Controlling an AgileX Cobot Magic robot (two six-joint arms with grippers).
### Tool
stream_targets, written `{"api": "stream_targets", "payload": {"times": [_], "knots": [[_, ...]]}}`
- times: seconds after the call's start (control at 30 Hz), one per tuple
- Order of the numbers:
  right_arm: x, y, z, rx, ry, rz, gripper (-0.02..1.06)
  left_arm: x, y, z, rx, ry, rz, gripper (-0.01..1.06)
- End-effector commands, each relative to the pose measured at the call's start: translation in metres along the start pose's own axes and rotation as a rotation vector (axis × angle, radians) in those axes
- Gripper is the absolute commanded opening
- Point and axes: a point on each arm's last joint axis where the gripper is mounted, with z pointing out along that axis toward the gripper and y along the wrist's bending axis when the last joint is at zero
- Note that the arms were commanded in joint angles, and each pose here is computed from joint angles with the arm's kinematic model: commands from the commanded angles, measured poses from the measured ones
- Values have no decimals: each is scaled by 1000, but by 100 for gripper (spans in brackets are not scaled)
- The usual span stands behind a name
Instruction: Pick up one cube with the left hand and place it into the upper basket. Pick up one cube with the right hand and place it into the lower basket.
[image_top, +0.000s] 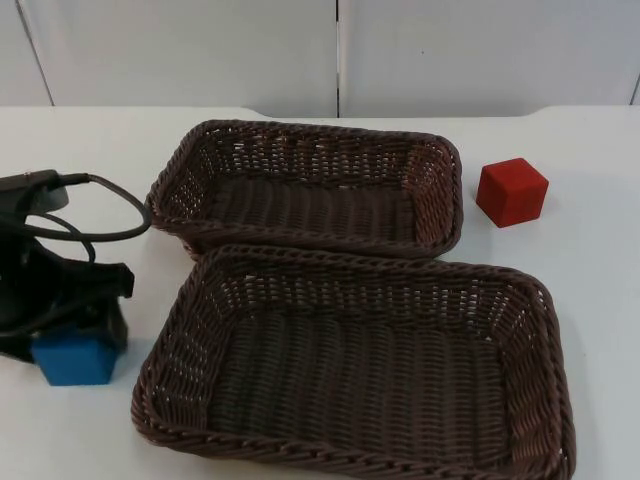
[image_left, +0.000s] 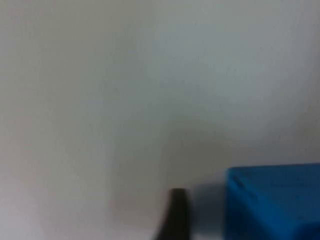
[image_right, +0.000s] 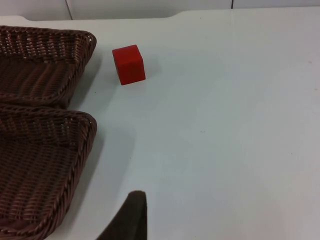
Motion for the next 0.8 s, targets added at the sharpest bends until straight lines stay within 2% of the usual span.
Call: {"api": "stream_targets", "payload": {"times": [0.0,0.03,0.1,0.13,0.27,0.4,0.43,0.57,0.77], "knots": [[0,0,0,6,-11,2,105,-4,-2,-2,4,-25,-17,46],[0,0,0,6,-11,2,105,-4,-2,-2,4,-25,-17,46],[0,0,0,6,-11,2,105,-4,-3,-5,10,-28,-15,21],[0,0,0,6,-11,2,105,-5,-5,-10,18,-34,-12,0],[0,0,0,6,-11,2,105,-9,-9,-26,32,-73,-1,0],[0,0,0,6,-11,2,105,-18,-15,-62,48,-188,29,0],[0,0,0,6,-11,2,105,-18,-15,-62,48,-188,29,0],[0,0,0,6,-11,2,105,-23,-22,-100,64,-319,49,0],[0,0,0,6,-11,2,105,-24,-26,-124,65,-404,91,0]]}}
